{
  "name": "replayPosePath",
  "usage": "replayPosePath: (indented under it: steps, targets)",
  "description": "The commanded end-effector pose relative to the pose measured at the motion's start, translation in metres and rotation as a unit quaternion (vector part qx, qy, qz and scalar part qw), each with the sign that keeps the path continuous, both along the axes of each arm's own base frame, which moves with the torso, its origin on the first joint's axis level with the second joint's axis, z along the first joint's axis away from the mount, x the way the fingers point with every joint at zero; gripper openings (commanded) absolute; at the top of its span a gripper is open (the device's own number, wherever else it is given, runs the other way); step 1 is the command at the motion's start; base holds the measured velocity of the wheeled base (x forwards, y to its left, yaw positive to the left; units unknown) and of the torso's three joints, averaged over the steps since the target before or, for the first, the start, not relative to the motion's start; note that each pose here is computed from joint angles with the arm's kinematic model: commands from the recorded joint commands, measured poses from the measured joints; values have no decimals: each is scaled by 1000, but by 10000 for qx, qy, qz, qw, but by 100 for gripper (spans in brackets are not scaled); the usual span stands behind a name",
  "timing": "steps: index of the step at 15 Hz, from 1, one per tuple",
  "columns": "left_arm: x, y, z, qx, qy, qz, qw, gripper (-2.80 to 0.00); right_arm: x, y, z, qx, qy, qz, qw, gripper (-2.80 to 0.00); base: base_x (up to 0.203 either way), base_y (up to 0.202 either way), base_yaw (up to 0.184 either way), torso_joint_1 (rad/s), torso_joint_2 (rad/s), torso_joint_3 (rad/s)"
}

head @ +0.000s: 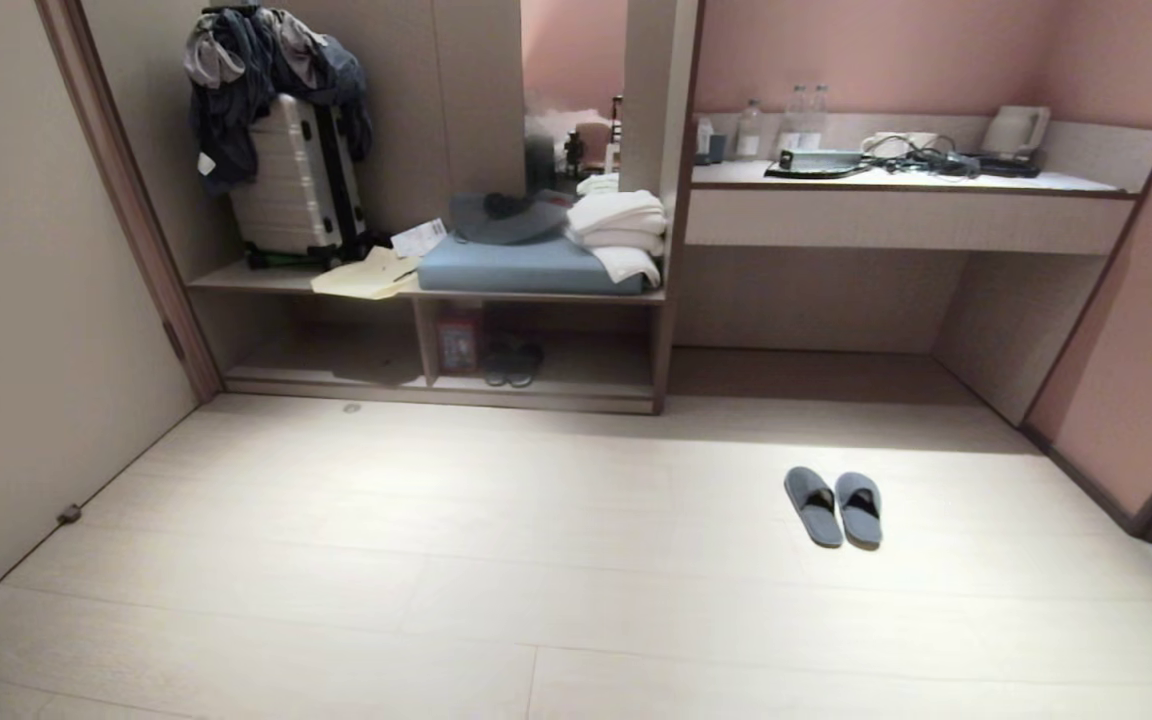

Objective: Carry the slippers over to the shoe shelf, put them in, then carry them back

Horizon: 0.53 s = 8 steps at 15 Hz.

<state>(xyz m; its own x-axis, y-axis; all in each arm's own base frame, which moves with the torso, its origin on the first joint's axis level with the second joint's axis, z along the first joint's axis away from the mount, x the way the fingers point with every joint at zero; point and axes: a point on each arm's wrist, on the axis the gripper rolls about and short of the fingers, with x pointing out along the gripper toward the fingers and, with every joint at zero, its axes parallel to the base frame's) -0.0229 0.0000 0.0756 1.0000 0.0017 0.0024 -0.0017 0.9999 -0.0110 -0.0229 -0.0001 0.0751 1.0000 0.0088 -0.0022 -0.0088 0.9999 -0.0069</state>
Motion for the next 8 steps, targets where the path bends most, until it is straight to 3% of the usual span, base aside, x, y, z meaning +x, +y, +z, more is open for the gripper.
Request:
replayPosePath:
  steps: [1, 8]
  targets:
    - [0, 0, 0, 8, 9, 7, 10000, -280, 0, 0, 0, 4, -2, 2, 10000, -280, -87, 61, 8, -13, 2, 7]
    - [0, 0, 0, 9, 12, 7, 10000, -280, 0, 0, 0, -3, -4, 2, 10000, -280, 0, 0, 0, 0, 0, 0]
